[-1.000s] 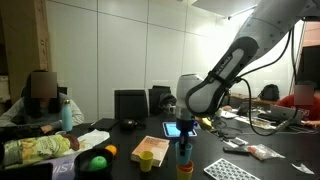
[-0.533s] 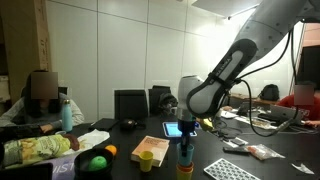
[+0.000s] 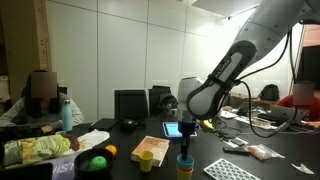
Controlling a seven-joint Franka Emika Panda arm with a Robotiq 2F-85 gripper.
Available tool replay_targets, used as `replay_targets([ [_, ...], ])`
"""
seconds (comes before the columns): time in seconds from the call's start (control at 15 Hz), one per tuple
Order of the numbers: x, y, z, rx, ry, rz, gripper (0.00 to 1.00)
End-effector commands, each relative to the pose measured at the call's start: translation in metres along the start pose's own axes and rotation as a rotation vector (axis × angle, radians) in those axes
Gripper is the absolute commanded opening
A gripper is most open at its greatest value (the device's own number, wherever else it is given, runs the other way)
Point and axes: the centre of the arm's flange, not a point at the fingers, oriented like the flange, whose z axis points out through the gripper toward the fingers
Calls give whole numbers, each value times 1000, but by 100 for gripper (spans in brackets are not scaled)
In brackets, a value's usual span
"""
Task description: Stack the cups together
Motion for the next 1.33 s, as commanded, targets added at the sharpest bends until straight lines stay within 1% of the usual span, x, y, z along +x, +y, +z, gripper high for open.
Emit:
replay_targets([
  [0.0, 0, 2, -6, -5, 15, -8, 69],
  [0.27, 1, 2, -9, -10, 22, -9, 99],
  [0.4, 2, 1, -10, -8, 16, -9, 100],
  [0.53, 3, 2, -10, -26, 0, 8, 100],
  [0.6, 1, 0, -1, -4, 3, 0, 100],
  [1.27, 0, -1, 1, -1, -2, 1, 100],
])
